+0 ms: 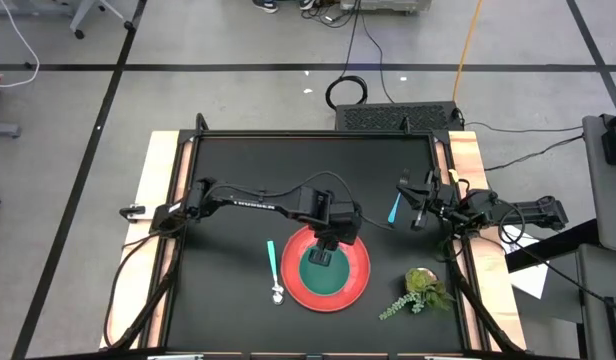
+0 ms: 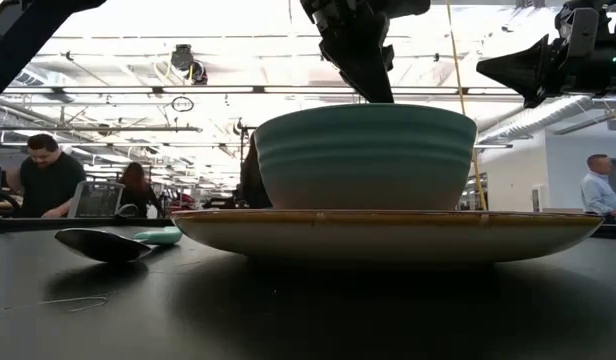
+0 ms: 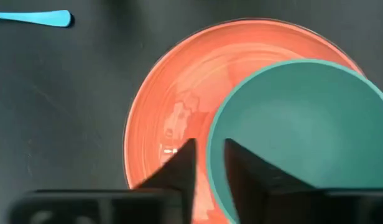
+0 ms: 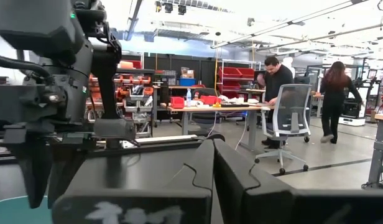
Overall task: Set table place
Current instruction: Put the light blue fork on the orange plate to the right of the green bowl
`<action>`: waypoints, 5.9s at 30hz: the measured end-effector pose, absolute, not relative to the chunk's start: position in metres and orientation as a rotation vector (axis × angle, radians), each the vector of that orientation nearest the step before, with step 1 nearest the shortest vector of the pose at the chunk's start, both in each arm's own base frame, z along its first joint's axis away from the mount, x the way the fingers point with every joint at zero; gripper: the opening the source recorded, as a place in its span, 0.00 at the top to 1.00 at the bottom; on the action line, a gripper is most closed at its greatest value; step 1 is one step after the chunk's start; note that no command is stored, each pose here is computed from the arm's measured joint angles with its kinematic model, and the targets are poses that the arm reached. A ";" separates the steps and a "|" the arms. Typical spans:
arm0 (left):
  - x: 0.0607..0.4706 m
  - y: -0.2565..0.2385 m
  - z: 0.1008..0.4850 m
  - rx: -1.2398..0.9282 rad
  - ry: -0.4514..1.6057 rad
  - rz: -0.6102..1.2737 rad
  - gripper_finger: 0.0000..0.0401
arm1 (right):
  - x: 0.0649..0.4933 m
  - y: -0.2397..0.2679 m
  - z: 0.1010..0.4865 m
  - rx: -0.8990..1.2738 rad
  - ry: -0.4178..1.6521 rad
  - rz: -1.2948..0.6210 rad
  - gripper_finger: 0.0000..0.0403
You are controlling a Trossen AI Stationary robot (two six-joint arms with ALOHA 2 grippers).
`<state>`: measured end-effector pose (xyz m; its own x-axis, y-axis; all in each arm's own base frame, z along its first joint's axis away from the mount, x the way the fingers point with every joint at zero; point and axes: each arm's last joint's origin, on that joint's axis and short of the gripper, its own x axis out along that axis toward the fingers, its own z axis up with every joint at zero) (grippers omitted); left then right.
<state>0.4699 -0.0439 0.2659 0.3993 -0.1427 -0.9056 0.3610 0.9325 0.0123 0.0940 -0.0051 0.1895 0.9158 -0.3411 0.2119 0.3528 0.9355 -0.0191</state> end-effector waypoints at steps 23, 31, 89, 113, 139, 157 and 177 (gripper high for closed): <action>0.411 -0.004 0.378 0.229 0.871 -0.268 1.00 | 0.094 -0.005 0.189 -0.059 -0.201 -0.357 1.00; 0.361 -0.007 0.426 0.291 0.766 -0.170 1.00 | 0.094 -0.005 0.189 -0.059 -0.202 -0.357 1.00; 0.194 0.013 0.278 0.001 0.182 -0.151 1.00 | 0.099 -0.005 0.190 -0.040 -0.203 -0.349 1.00; 0.150 0.006 0.203 -0.012 0.074 -0.183 1.00 | 0.099 -0.005 0.188 -0.045 -0.179 -0.347 1.00; 0.147 0.005 0.192 -0.012 0.102 -0.181 0.99 | 0.100 -0.003 0.190 -0.065 -0.204 -0.301 1.00; 0.147 0.006 0.192 -0.009 0.101 -0.175 0.94 | 0.125 -0.010 0.218 -0.060 -0.021 -0.360 1.00; 0.147 0.006 0.192 -0.008 0.102 -0.172 0.94 | 0.149 -0.046 0.241 0.041 0.276 -0.552 1.00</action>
